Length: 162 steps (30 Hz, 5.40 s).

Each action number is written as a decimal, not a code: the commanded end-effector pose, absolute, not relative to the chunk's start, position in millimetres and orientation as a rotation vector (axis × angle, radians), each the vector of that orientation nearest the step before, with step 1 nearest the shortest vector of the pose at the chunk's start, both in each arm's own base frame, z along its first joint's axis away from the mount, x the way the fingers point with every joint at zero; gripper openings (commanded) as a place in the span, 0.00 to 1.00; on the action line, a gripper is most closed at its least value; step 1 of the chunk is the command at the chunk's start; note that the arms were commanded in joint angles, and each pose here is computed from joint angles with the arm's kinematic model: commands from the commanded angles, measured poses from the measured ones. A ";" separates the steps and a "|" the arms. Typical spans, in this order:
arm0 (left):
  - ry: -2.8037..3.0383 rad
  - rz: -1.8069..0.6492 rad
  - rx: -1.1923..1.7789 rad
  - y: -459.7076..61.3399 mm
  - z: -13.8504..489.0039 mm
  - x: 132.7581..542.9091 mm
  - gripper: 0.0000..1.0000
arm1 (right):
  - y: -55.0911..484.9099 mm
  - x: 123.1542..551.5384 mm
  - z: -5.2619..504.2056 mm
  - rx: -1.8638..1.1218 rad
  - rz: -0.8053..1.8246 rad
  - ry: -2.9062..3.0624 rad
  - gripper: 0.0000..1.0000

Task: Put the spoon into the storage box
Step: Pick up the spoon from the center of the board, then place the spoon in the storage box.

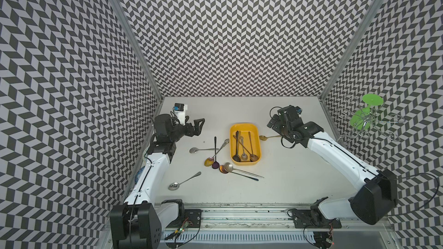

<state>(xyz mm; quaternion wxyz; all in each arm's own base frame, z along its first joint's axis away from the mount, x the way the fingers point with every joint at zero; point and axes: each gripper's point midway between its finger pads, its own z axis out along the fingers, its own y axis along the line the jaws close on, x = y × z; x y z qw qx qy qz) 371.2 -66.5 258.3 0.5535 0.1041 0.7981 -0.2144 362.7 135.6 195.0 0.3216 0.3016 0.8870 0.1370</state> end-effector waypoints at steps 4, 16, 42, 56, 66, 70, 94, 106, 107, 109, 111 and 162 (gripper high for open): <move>1.863 -0.477 0.255 -62.5 263.4 366.4 0.99 | 147.2 369.7 169.4 1.097 0.511 2.372 1.00; 1.852 -0.465 0.262 -61.8 267.7 366.6 0.99 | 170.2 391.3 98.5 1.375 0.548 2.573 0.86; 1.861 -0.456 0.271 -62.9 265.5 366.4 0.99 | 132.7 425.6 36.7 1.680 0.179 2.488 0.51; 1.865 -0.451 0.271 -62.5 264.3 367.8 0.99 | 127.0 427.6 11.9 1.691 0.094 2.497 0.31; 1.857 -0.447 0.275 -63.2 265.6 367.5 0.99 | 122.9 438.3 7.0 1.633 0.071 2.498 0.21; 1.865 -0.448 0.274 -63.2 264.7 368.3 0.99 | 116.5 437.7 9.0 1.629 0.051 2.488 0.10; 1.844 -0.445 0.268 -60.4 269.8 365.6 0.99 | 107.4 423.7 48.9 1.261 0.136 2.564 0.00; 1.860 -0.463 0.266 -61.7 263.1 364.9 0.99 | 108.9 402.1 95.1 0.976 0.184 2.585 0.00; 1.858 -0.454 0.262 -60.4 264.7 365.8 0.99 | 111.6 399.7 99.8 0.952 0.196 2.583 0.00; 1.856 -0.449 0.259 -59.7 263.3 366.0 0.99 | 118.2 396.1 109.4 0.907 0.224 2.581 0.00; 1.860 -0.460 0.264 -61.3 260.7 365.3 0.99 | 127.8 392.8 121.6 0.855 0.250 2.580 0.00; 1.862 -0.513 0.374 -79.7 255.7 361.7 0.97 | 251.9 378.2 171.5 0.001 0.282 2.585 0.48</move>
